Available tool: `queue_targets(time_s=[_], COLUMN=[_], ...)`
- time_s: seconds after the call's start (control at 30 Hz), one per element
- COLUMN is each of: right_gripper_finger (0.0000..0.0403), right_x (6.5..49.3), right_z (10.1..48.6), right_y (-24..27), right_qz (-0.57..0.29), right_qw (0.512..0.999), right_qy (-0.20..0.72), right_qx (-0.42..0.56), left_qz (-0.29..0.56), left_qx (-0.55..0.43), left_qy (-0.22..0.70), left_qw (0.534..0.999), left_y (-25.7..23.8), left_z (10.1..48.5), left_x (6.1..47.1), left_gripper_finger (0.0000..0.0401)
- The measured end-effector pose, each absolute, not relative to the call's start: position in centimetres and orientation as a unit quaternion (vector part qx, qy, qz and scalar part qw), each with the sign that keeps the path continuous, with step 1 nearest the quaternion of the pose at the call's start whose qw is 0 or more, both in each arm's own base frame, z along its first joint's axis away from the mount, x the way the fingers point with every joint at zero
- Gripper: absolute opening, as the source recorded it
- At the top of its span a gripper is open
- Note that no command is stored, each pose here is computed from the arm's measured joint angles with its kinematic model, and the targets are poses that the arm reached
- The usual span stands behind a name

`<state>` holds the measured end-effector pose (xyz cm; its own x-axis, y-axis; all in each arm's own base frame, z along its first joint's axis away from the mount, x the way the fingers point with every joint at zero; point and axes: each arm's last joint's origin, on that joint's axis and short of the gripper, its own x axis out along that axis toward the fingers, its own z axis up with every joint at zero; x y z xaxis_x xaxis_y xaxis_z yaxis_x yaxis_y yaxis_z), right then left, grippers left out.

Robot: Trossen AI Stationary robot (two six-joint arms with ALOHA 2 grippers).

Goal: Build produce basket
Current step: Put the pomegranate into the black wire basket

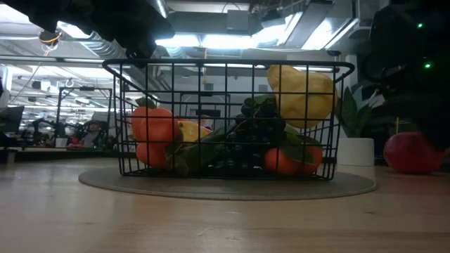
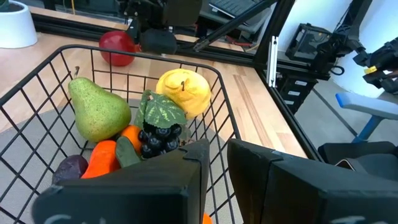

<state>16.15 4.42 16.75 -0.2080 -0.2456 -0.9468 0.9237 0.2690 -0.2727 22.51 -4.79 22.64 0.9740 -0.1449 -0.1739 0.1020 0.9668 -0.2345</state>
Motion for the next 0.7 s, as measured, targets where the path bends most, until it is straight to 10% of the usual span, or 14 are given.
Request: queue_targets(time_s=[0.7], right_gripper_finger=[0.0124], right_x=[16.17], right_z=[16.63], right_y=[3.91], right_qz=[-0.502], right_qw=[0.568], right_qy=[0.596], right_qx=[0.265], left_qz=[-0.063], left_qx=[-0.113], left_qy=[0.095], left_qw=[0.987], left_y=[-4.79], left_z=[22.64], left_x=[22.51], left_gripper_finger=[0.0046])
